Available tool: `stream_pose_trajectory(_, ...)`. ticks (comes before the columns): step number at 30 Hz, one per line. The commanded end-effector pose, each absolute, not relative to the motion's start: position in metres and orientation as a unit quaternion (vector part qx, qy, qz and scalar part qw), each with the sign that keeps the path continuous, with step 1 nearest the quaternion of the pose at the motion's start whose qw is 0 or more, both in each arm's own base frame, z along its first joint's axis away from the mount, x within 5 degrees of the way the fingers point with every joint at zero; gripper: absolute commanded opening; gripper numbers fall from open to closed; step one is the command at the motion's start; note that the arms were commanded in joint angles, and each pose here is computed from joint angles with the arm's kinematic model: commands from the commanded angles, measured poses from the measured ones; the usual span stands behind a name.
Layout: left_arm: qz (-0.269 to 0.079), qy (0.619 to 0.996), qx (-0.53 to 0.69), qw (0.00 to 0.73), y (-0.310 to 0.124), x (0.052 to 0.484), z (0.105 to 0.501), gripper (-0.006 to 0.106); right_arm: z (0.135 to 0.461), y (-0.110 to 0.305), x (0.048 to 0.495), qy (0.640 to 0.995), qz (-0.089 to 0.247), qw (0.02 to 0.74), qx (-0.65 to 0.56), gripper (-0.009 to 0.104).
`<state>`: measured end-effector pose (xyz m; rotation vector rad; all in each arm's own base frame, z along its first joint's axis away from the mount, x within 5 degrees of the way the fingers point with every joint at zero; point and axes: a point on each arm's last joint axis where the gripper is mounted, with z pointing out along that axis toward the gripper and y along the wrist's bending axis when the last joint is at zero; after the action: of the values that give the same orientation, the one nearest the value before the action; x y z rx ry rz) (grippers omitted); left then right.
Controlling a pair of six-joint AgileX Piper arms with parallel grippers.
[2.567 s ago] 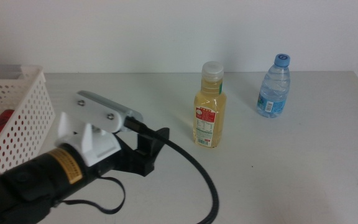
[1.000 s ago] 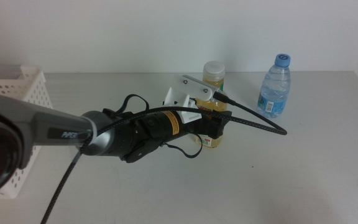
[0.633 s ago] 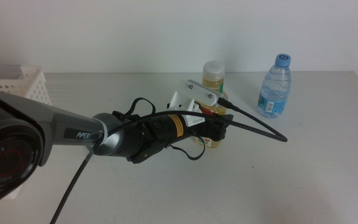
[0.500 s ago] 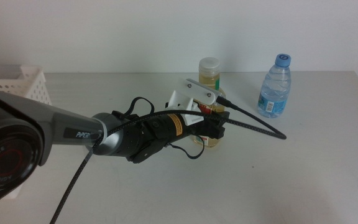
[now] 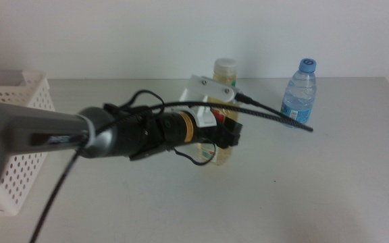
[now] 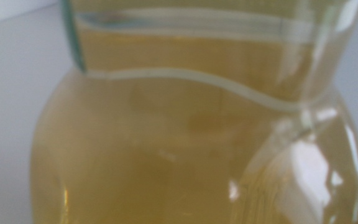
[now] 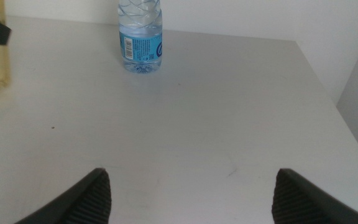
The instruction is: Use arms to grab the bottles and put them into the dustbin to the left of the table.
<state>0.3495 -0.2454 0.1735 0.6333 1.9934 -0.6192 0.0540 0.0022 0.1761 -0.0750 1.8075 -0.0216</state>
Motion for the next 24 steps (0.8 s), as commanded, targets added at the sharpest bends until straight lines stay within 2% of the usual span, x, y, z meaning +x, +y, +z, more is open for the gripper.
stream_pose_trajectory(1,-0.282,0.764,0.240,0.528,-0.241,0.343,0.250,-0.002,0.187,0.001,0.054,0.751,-0.021,0.659,-0.033,0.066)
stream_pose_trajectory(7,-0.206,0.785,0.211,0.545,-0.212,0.324,0.303,-0.002,0.187,0.001,0.054,0.751,-0.021,0.659,-0.033,0.066)
stream_pose_trajectory(11,-0.162,0.775,0.213,0.573,-0.196,0.312,0.331,-0.002,0.187,0.001,0.054,0.751,-0.021,0.659,-0.033,0.066)
stream_pose_trajectory(13,-0.152,0.767,0.212,0.586,-0.191,0.307,0.342,-0.002,0.187,0.001,0.054,0.751,-0.021,0.659,-0.033,0.066)
stream_pose_trajectory(20,-0.162,0.751,0.196,0.609,-0.181,0.293,0.367,-0.002,0.187,0.001,0.054,0.751,-0.021,0.659,-0.033,0.066)
stream_pose_trajectory(24,-0.137,0.747,0.187,0.623,-0.170,0.284,0.382,-0.002,0.187,0.001,0.054,0.751,-0.021,0.659,-0.033,0.066)
